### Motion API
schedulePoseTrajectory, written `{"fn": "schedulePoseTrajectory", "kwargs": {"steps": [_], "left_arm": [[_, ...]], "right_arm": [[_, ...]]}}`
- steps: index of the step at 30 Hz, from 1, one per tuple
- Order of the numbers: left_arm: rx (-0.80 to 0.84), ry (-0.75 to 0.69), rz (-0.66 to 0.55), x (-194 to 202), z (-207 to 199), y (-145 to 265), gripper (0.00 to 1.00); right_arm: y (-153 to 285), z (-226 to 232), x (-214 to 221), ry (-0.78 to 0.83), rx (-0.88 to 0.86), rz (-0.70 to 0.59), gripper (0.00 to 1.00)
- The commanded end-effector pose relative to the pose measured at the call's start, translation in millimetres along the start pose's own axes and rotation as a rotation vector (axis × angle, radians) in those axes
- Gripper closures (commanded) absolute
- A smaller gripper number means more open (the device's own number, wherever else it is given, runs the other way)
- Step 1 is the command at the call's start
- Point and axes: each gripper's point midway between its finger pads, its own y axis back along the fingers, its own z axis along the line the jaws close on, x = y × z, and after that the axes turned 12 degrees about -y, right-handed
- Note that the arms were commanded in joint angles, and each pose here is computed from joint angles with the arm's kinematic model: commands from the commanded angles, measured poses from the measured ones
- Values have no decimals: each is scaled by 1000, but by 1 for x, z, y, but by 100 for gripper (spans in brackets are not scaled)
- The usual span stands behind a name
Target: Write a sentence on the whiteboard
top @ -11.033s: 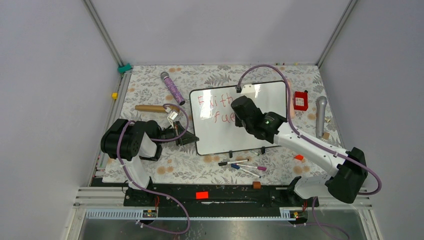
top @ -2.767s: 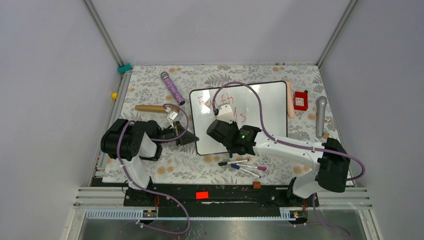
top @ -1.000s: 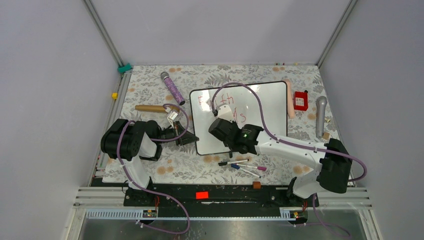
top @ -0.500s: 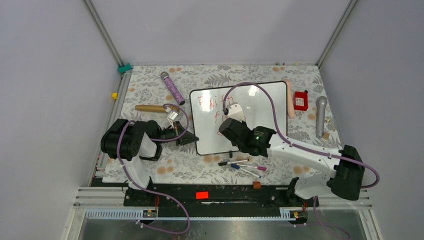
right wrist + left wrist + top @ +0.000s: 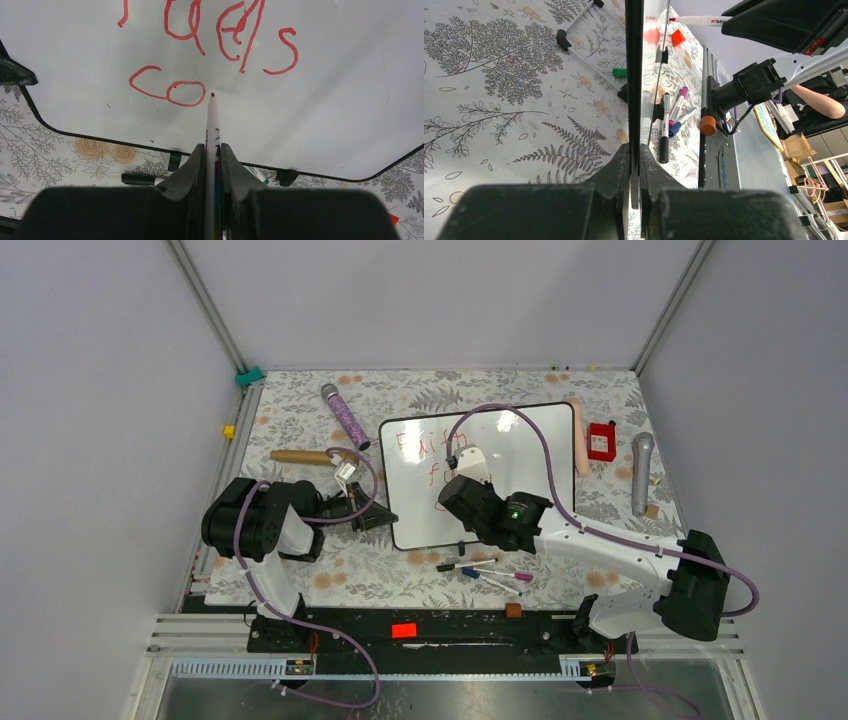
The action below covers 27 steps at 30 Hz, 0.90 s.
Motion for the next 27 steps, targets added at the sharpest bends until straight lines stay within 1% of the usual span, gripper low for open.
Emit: {"fn": "schedulePoseTrajectory", "kwargs": {"steps": [1,12,21,27], "left_arm": [[35,-86,-18,-11,-3,-3,100],[36,-86,-16,-10,-3,-3,100],[36,-88,-18,-11,-3,-3,100],[36,-87,-17,-10,-3,-3,100]], "right_arm": [[3,-5,-14,-45,18,-53,100],[-2,4,-12,-58,-10,-41,100],[-5,-13,-16,-90,53,-63,100],[-8,-12,-15,-92,45,-45,100]]}}
